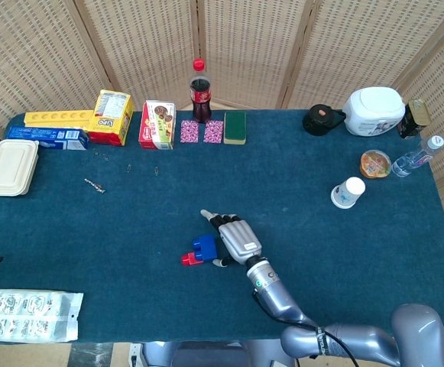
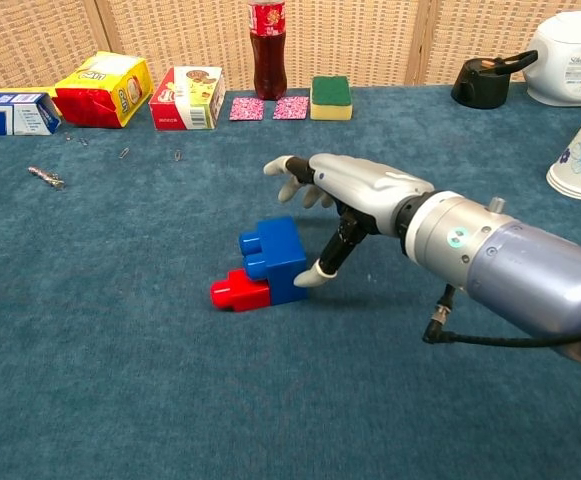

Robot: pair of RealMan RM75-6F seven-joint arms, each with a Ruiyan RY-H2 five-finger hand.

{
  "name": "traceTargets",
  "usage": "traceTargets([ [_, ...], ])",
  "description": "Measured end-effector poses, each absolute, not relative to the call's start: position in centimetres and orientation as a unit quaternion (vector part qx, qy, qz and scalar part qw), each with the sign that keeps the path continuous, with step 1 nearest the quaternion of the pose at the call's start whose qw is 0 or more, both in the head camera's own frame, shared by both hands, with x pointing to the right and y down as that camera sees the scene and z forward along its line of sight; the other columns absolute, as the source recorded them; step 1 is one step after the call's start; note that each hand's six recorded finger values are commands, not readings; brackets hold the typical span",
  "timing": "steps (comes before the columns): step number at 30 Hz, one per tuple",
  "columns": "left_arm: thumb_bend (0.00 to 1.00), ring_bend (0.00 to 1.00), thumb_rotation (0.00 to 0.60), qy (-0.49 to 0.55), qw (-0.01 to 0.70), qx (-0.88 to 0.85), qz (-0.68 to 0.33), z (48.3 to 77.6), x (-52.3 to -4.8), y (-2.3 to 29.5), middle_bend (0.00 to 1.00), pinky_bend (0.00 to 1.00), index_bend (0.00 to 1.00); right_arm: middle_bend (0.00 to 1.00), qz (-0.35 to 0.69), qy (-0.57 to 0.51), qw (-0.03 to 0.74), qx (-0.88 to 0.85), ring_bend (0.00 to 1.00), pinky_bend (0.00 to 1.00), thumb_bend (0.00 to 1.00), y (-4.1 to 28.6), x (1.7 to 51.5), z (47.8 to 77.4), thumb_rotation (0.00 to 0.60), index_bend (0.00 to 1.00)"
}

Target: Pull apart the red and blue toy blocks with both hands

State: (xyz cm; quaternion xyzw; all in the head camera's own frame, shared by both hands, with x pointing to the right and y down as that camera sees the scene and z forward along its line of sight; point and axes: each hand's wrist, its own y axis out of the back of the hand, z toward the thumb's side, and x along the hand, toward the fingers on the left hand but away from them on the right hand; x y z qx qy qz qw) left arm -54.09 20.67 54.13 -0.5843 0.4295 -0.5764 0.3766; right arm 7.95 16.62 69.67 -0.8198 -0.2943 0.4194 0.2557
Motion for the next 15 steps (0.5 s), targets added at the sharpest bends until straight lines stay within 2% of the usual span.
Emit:
traceTargets([
  [6,0.13,0.17,0.469,0.429,0.378,-0.585,-0.576,54.07,-53.78,20.58,0.27,0.24,0.19,0.34,0.416,-0.289,0.251,-0.825,0.38,0.32,0.21,16.80,8.09,69.71,0.600,0.22],
  [15,0.13,0.17,0.462,0.431,0.378,-0.581,-0.578,53.77,-53.99,20.74,0.27,0.24,0.19,0.37,0.416,-0.275,0.244,-0.831,0.41,0.35,0.21,17.24,7.56,70.15,0.600,0.30],
])
